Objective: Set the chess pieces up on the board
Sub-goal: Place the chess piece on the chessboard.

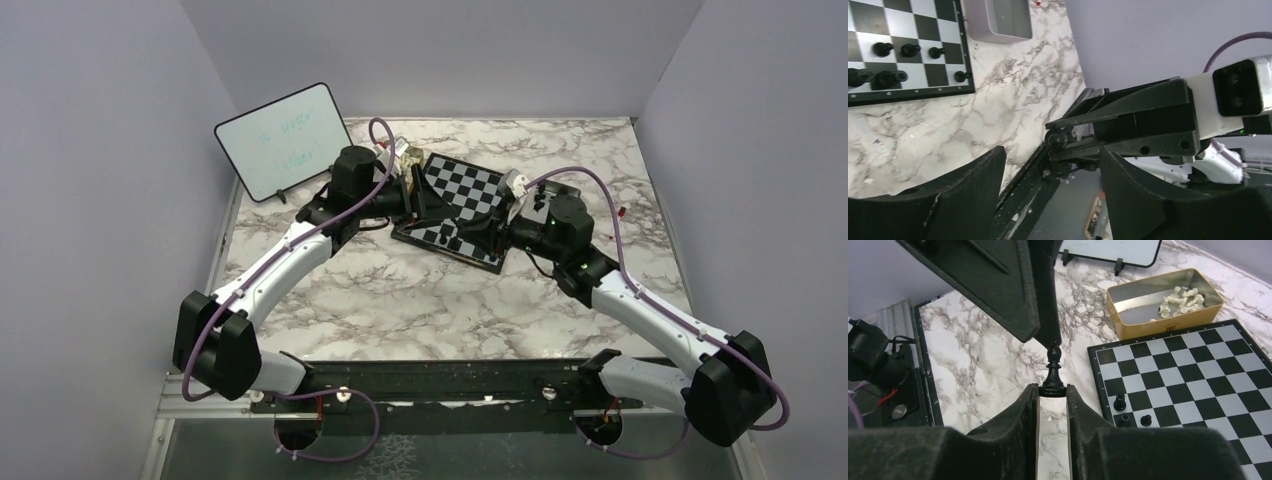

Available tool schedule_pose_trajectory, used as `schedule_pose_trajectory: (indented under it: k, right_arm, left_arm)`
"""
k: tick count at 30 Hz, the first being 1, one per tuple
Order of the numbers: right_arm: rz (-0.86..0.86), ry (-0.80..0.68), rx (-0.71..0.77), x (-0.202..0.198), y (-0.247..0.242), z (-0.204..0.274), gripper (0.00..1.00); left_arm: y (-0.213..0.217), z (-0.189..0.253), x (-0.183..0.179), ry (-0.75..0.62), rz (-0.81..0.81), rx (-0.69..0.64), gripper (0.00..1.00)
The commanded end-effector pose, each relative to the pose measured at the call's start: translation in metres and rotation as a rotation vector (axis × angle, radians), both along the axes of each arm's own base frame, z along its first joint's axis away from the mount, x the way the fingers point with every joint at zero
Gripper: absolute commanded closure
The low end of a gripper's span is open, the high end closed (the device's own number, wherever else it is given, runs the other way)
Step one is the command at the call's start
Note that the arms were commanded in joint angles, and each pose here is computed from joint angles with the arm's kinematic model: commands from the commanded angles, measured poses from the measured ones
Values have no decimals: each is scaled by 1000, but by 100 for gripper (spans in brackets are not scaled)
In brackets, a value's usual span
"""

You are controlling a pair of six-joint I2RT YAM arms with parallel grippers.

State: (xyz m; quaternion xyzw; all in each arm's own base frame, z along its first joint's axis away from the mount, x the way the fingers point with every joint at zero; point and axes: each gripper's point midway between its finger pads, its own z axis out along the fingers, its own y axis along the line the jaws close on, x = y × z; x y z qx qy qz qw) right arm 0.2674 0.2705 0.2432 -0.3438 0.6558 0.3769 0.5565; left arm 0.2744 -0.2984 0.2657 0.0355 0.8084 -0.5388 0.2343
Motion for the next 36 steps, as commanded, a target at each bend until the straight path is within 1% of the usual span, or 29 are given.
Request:
schedule_pose_trajectory:
  k: [1,4,11,19,29,31,33,36]
  right_arm:
    - [57,-55,32,-10,8,15,79]
    - [58,-53,37,-11,9,16,79]
    - [53,-48,54,-12,10,19,79]
    - [57,-40,48,-14,11,17,79]
    - [62,-23,36,-16,11,10,78]
    - [59,-11,31,-15,11,7,77]
    - [55,2,26,-15,11,5,72]
    - [34,27,22,-14,8,1,57]
  left_arm:
    - [-11,10,-2,45,-61,-102,32]
    - [-12,8,-3,57,-70,-107,42]
    - [-12,-2,-1,55,-65,-102,58]
    - [-14,-6,0,59,-76,-101,65]
    - [-14,-8,1,35,-89,-82,85]
    - [-13,-10,2,22,-87,-63,87]
    - [-11,-15,4,14,-80,-29,88]
    - [-6,-21,8,-9,-62,29,88]
